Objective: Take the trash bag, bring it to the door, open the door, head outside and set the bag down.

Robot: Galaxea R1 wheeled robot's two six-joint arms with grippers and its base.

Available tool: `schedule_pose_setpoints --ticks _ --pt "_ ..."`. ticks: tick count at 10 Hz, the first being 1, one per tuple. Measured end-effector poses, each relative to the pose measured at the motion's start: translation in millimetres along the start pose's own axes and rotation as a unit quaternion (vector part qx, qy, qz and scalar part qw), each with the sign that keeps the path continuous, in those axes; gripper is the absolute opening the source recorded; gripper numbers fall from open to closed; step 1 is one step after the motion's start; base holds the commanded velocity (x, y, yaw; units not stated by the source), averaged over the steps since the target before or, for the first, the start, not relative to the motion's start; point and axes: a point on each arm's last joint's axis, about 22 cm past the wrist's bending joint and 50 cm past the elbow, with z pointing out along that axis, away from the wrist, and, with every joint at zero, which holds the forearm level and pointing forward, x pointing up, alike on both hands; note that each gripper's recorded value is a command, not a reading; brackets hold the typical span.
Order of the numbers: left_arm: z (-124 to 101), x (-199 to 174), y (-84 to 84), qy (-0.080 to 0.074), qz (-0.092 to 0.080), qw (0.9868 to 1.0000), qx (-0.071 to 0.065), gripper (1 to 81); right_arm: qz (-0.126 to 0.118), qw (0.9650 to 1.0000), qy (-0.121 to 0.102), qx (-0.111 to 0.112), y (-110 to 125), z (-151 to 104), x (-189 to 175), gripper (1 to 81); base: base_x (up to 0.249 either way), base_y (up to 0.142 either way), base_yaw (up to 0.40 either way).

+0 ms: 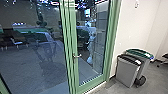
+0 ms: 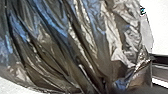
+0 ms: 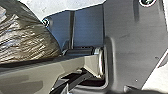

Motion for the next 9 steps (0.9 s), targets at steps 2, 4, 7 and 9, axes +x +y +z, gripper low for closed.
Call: schedule_pose_setpoints --ticks 2,4,7,9 --pt "-0.5 -1.8 -2.1 -0.001 0.0 1.0 0.001 1.0 0.0 1.0 0.0 0.0 -0.4 0.1 0.2 81.1 0.156 -0.083 0.0" --pt "0.2 0.1 0.7 0.0 0.001 1.0 0.0 1.0 0.001 1.0 0.0 -0.001 1.5 -0.1 -1.6 81.1 0.156 -0.083 0.0" --pt "0.3 -0.9 0.6 0.0 0.001 1.0 0.0 1.0 0.001 1.0 -0.001 -0.001 1.5 -0.1 -2.0 81.1 0.156 -0.083 0.0" --pt "0.3 -1.2 0.6 0.0 0.001 1.0 0.0 1.0 0.001 1.0 -0.001 -0.001 1.5 -0.1 -2.0 81.1 0.156 -0.042 0.0"
